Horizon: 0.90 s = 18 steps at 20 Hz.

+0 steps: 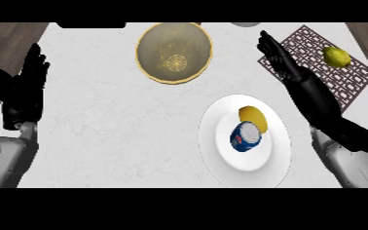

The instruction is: Pick the can from the plate and place it in the bowl

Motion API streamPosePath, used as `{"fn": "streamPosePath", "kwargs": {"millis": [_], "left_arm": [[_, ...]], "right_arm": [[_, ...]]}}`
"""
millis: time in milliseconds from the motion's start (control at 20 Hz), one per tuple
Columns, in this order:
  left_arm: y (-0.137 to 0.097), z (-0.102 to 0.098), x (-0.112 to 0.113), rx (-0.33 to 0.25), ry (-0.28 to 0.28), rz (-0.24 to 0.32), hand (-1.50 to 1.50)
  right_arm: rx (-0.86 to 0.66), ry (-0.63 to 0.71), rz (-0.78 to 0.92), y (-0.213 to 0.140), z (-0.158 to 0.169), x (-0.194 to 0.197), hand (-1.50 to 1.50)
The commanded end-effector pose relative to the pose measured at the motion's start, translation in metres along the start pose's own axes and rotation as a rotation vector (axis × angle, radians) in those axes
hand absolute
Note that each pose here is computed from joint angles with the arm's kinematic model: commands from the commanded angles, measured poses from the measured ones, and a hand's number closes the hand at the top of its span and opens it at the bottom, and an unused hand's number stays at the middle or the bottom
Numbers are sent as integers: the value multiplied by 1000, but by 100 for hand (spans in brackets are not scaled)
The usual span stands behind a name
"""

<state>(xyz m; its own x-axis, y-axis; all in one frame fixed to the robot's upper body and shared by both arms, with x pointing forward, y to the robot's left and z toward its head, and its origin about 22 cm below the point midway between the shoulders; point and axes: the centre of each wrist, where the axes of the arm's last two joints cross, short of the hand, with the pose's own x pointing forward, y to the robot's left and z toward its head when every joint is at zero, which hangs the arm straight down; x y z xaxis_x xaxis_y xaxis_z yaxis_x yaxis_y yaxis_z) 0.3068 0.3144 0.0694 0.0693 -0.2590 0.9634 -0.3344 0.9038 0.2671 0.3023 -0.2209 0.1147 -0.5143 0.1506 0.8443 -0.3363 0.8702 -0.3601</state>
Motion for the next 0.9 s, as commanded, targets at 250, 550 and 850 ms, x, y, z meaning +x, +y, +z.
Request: {"fn": "streamPosePath", "kwargs": {"millis": [250,550,850], "left_arm": [[-13,-2,47,-123,-285,114,0],[16,10,5,-133,-229,164,0],[21,2,6,-128,-239,167,0]], "right_arm": [[657,-113,-588,141,1,31,-150],[231,-241,-79,124,66,35,-150],[340,-232,132,87,87,60,-150]]}}
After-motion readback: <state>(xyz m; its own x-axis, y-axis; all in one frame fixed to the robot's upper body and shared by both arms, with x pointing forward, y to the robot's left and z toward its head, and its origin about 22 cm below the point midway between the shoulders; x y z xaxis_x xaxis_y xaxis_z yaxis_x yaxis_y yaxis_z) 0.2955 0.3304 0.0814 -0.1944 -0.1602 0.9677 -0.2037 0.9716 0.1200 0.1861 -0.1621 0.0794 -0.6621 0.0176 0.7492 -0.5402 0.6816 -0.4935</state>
